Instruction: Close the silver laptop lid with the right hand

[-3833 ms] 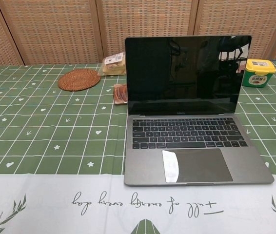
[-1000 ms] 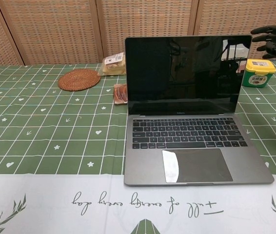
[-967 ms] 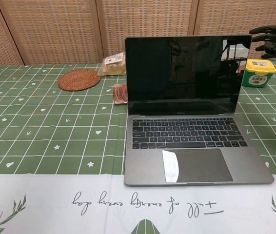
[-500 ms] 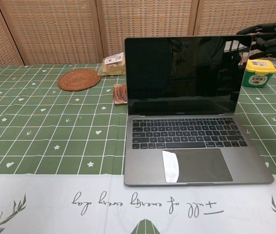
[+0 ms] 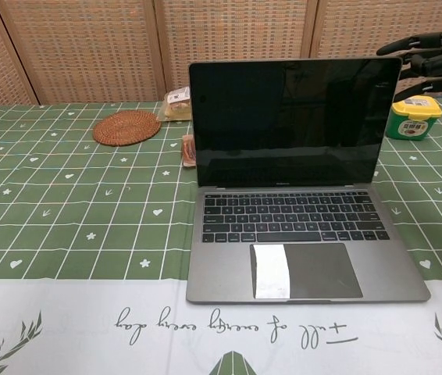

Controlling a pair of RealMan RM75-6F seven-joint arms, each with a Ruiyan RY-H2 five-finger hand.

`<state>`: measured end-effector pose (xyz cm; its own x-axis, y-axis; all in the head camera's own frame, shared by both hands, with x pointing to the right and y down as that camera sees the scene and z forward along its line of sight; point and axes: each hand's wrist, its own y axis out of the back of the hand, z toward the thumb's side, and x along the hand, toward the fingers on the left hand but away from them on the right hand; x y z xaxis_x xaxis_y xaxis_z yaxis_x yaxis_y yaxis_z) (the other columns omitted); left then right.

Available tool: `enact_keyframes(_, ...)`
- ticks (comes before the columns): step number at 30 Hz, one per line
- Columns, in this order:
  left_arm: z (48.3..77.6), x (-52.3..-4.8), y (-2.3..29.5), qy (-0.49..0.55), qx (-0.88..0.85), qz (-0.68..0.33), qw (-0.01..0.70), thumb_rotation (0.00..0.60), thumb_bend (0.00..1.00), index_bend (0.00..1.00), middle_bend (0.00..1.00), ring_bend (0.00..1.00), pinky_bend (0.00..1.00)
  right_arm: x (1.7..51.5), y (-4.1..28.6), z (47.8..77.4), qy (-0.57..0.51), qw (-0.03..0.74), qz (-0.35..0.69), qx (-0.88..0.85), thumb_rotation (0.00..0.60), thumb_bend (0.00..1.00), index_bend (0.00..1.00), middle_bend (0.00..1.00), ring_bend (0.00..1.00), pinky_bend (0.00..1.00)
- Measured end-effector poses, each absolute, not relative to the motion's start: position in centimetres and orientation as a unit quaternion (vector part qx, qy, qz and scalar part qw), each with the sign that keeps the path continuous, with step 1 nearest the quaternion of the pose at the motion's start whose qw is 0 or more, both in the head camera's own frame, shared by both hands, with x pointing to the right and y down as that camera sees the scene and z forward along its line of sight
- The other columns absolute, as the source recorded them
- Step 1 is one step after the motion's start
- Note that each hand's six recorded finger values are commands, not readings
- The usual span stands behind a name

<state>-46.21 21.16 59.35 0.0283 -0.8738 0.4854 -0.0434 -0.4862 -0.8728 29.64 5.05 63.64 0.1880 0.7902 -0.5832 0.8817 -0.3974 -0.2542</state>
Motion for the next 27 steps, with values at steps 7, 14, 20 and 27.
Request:
enact_keyframes(7,59.2,-46.2,21.2,0.368,-0.625,-0.591,0.352,0.600,0.08,0.00,0.00,0.00,0.00,29.3,5.1,63.1,0.541,0.071,-0.326,0.772,0.600,0.92,0.20,0.25,0.22,0.39)
enact_keyframes(14,59.1,-46.2,21.2,0.368,-0.625,-0.591,0.352,0.600,0.08,0.00,0.00,0.00,0.00,29.1,5.3,62.9,0.538,0.075,-0.325,0.775,0.600,0.92,0.20,0.31,0.29,0.48)
enact_keyframes(20,59.1,-46.1,21.2,0.368,-0.625,-0.591,0.353,0.600,0.08,0.00,0.00,0.00,0.00,29.1,5.5,62.7,0.536,0.078,-0.322,0.776,0.600,0.92,0.21,0.33,0.32,0.52)
enact_keyframes(27,59.2,-46.0,21.3,0.365,-0.626,-0.591,0.354,0.600,0.08,0.00,0.00,0.00,0.00,29.1,5.9,62.4,0.534,0.086,-0.316,0.779,0.600,0.92,0.25,0.36,0.35,0.54)
